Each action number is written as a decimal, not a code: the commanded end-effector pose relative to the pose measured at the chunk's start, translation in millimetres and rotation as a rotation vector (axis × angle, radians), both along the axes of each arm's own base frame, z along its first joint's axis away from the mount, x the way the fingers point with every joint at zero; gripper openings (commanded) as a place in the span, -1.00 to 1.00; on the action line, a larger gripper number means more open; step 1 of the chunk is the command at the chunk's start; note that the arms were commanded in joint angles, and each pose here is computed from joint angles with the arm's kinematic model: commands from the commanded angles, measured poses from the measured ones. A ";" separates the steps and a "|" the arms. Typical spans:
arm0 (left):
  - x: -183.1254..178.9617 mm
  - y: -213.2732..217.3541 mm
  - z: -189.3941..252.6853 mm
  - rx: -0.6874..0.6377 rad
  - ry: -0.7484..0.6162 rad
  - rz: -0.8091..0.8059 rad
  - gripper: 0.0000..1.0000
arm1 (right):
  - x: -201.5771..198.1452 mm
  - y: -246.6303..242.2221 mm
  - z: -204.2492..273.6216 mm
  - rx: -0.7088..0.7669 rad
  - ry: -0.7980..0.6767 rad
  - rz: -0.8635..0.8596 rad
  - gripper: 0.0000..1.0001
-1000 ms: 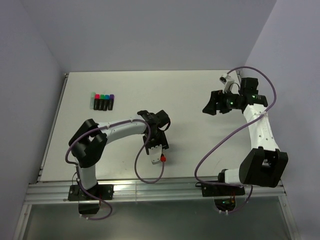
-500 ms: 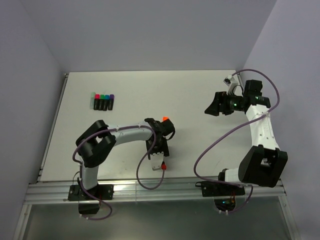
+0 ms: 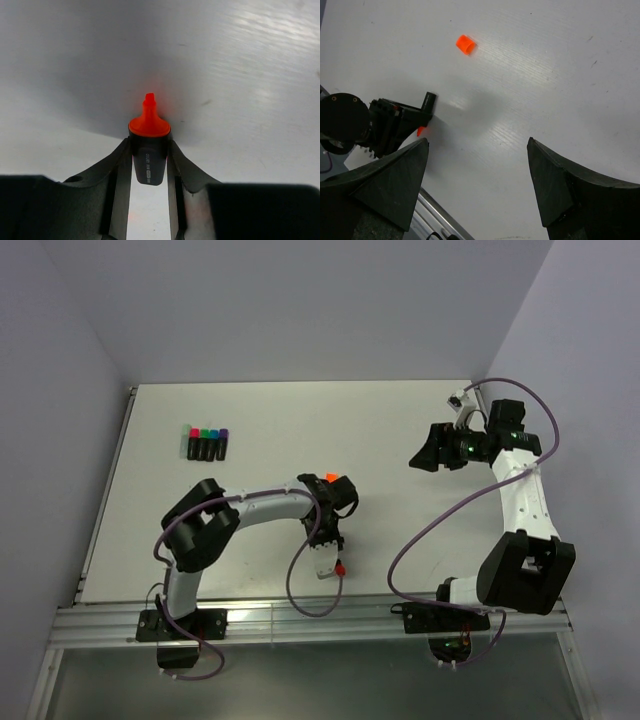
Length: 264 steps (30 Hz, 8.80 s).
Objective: Insert the pens into the pen caps
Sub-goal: Pick up the pen from the center of the board, then insert the pen cap onto the pen.
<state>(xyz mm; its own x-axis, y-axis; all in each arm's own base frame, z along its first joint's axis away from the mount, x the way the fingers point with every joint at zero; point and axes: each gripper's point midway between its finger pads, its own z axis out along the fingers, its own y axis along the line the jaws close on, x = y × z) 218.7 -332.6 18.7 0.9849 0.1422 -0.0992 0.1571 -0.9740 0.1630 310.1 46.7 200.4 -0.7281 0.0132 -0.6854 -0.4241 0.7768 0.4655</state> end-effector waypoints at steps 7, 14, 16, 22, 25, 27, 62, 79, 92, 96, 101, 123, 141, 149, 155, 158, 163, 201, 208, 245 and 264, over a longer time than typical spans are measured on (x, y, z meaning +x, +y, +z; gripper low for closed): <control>5.8 -89.9 144.8 -0.323 0.603 0.756 -1.00 | 23.9 -6.7 43.1 -0.014 -0.119 -0.027 0.74; 88.5 -65.1 239.9 -0.654 1.006 1.402 -1.00 | 38.8 -4.2 72.5 0.026 -0.211 -0.047 0.74; 112.5 -55.7 282.4 -0.862 1.046 1.440 -1.00 | 41.5 -1.8 79.6 0.046 -0.226 -0.037 0.74; 170.0 -11.6 306.2 -1.116 1.181 1.951 -1.00 | 36.6 12.9 90.1 0.089 -0.252 -0.006 0.74; 193.5 -1.3 310.5 -1.200 1.189 2.166 -0.99 | 36.3 34.2 89.2 0.081 -0.244 0.008 0.73; 201.9 2.1 311.4 -1.208 1.201 2.263 -1.00 | 34.9 56.3 91.0 0.055 -0.257 0.044 0.72; 150.5 -72.7 315.3 -0.956 1.572 2.330 -1.00 | 75.4 171.3 110.2 0.019 -0.334 0.048 0.05; 120.8 -93.2 271.4 -0.824 1.479 2.363 -0.98 | 77.4 169.7 117.1 0.011 -0.351 0.040 -1.00; 180.9 38.9 413.3 -1.367 1.238 1.778 0.99 | 19.1 156.1 117.4 0.191 -0.344 0.269 -1.00; 164.4 60.6 411.3 -1.292 1.213 1.596 0.99 | 7.2 142.9 116.5 0.251 -0.348 0.287 -1.00; 164.7 57.3 342.3 -1.009 1.079 1.599 0.99 | 18.9 111.7 113.5 0.206 -0.369 0.171 -1.00; 162.7 2.3 66.7 -0.246 0.472 1.095 0.76 | 32.1 18.7 77.3 0.034 -0.290 -0.051 -1.00; 164.1 -24.3 27.3 -0.271 0.484 1.119 0.48 | 37.5 5.9 62.9 -0.024 -0.275 -0.089 -1.00; 160.2 -25.3 14.8 -0.244 0.504 1.120 0.35 | 37.8 5.6 61.0 -0.026 -0.268 -0.087 -1.00; 160.2 -25.2 4.7 -0.222 0.487 1.130 0.24 | 38.3 5.6 61.3 -0.027 -0.267 -0.084 -1.00; 157.1 -25.6 -0.6 -0.206 0.492 1.131 0.16 | 38.0 5.7 62.4 -0.030 -0.267 -0.083 -1.00; 153.3 -25.6 -2.4 -0.200 0.497 1.124 0.08 | 39.3 4.5 62.9 -0.035 -0.263 -0.082 -1.00; 100.5 91.4 199.6 -0.688 -0.316 0.759 -1.00 | -15.3 114.3 64.9 0.166 -0.151 0.264 -1.00; 88.6 116.4 275.6 -0.744 -0.632 0.512 -1.00 | -48.4 174.6 73.8 0.143 -0.191 0.450 -1.00; 62.8 64.7 342.2 -0.789 -0.922 0.154 -0.99 | -65.3 243.7 92.2 0.012 -0.279 0.531 -1.00; 64.7 55.8 340.4 -0.795 -0.897 0.176 -1.00 | -77.8 238.1 92.5 0.015 -0.298 0.552 -1.00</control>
<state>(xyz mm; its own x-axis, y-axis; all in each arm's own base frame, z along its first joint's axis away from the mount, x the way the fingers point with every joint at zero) 282.7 -271.3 333.6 0.7486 0.5111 0.4223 -0.1151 -0.5271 0.8420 244.4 283.5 263.2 -0.4942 -0.3298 -0.8043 -0.8274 0.4623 0.3188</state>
